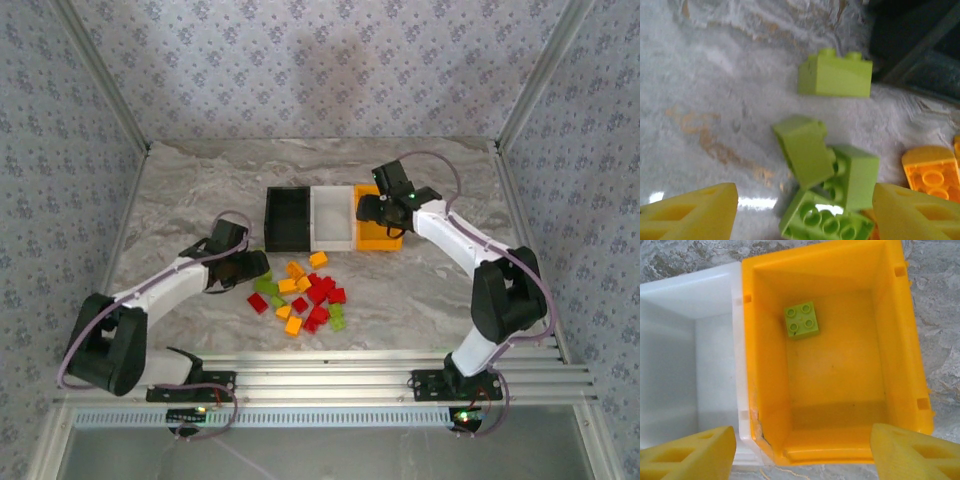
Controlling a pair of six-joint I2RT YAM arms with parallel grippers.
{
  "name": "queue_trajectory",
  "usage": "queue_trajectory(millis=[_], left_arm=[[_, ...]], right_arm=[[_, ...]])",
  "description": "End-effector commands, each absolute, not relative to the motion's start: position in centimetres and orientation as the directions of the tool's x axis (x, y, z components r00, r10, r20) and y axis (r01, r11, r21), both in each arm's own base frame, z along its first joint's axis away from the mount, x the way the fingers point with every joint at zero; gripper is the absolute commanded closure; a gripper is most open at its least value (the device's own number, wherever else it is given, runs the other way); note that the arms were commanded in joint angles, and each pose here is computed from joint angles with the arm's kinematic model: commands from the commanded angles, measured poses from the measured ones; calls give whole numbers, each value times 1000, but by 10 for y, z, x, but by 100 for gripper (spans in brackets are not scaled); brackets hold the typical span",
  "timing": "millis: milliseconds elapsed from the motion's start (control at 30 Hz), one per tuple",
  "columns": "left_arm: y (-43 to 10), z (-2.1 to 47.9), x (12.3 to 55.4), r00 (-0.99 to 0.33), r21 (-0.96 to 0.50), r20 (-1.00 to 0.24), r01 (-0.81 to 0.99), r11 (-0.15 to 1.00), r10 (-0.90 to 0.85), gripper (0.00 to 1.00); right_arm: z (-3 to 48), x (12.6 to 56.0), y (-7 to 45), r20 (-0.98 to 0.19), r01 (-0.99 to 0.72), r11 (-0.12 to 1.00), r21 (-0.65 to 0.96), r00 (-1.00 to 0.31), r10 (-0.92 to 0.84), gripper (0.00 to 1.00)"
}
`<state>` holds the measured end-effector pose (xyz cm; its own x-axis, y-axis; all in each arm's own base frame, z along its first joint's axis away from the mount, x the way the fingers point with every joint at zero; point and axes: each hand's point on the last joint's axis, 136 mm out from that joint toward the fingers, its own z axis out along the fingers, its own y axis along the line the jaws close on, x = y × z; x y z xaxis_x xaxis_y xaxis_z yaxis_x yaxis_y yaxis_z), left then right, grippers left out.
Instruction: Sort the legos into containers by color
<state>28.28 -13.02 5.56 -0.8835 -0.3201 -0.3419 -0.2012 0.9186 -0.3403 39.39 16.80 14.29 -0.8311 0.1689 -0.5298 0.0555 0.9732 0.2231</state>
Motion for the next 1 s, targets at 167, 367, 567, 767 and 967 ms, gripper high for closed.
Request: queue_trajectory(millis=[167,367,567,767,967], left_arm=[[-123,52,316,-842,-295,-413,-237,926,-347,47],[-113,36,302,-847,-263,-391,-272,926,-360,53],[-109,21,291,-861,-246,-362,-282,928,-357,64],[-110,39,289,-852,-267,-379,-272,925,-360,82],[-145,110,293,-843,-321,-466,-123,939,-270,84]], right_arm=[[162,383,166,-562,55,965,256,-804,195,27],[166,380,161,-565,67,962,263,-798,210,28],[164,379,159,-557,78,961,264,-801,218,28],[165,377,155,-554,91,958,273,-799,234,29],[154,364,147,-533,119,954,275,-807,254,29]])
